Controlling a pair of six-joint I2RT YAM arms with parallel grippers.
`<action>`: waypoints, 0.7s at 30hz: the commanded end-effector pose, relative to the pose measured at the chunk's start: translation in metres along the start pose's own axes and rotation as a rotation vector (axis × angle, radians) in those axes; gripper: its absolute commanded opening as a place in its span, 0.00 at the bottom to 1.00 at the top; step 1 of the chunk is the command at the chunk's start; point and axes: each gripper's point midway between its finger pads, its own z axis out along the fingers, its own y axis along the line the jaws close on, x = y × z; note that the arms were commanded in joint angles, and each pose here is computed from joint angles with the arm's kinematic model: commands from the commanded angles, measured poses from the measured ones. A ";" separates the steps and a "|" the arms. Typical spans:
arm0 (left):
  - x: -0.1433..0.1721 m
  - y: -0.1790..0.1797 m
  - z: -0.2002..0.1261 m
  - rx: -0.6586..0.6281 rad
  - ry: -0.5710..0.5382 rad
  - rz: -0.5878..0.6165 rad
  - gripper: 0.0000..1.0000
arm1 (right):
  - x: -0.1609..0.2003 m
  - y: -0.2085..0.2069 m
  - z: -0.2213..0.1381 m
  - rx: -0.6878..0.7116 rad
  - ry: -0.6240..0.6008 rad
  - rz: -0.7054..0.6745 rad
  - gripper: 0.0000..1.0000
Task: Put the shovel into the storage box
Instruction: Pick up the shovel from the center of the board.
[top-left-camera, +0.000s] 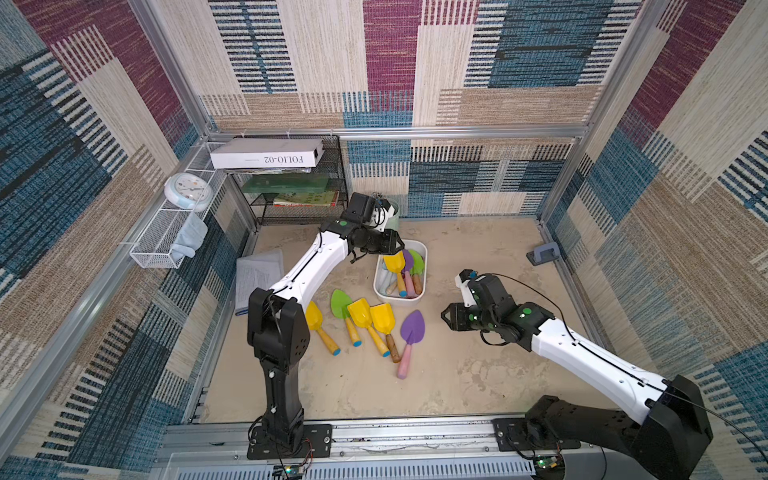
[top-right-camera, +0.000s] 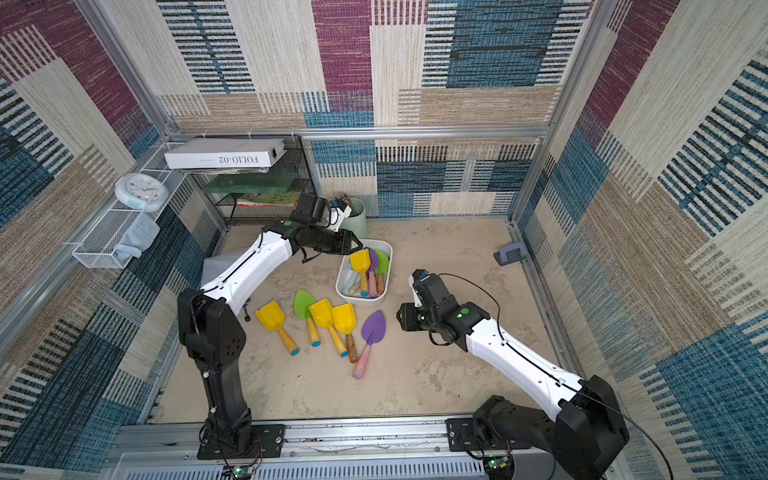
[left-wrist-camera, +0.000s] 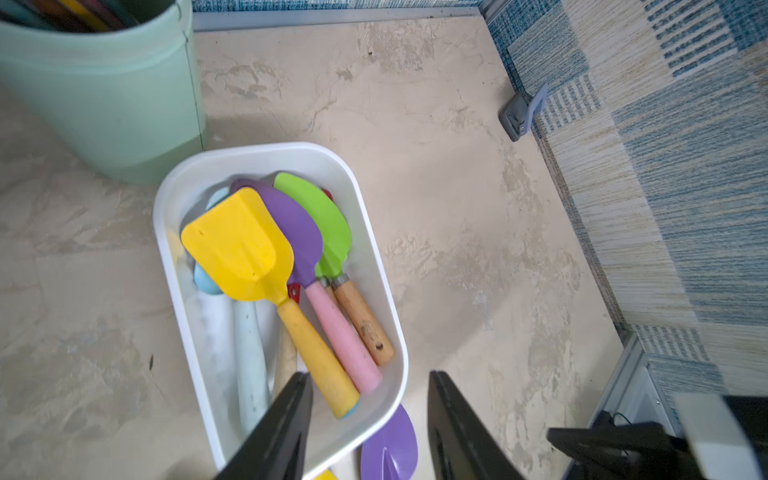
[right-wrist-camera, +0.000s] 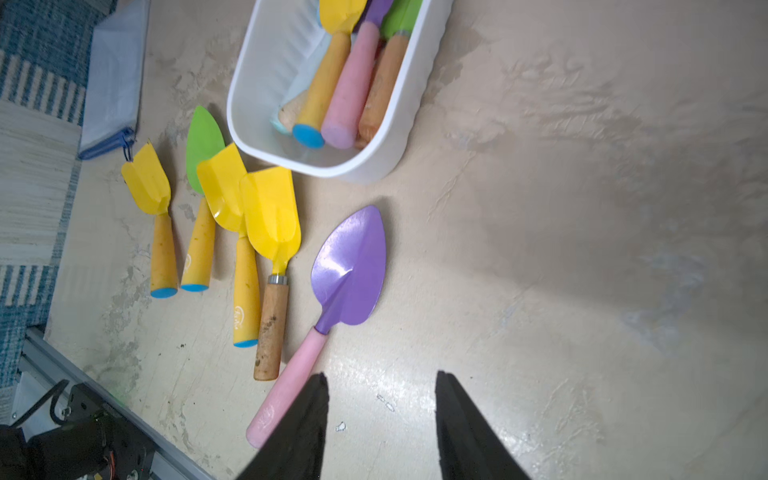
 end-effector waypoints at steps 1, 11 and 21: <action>-0.006 -0.012 -0.022 0.035 -0.107 -0.025 0.52 | 0.010 0.016 0.009 -0.026 0.018 0.062 0.51; 0.070 -0.009 -0.065 -0.059 -0.109 -0.109 0.57 | 0.056 0.039 0.036 0.015 0.083 0.169 0.55; 0.112 0.002 -0.100 -0.145 -0.123 -0.190 0.59 | 0.090 0.067 0.069 0.011 0.178 0.190 0.58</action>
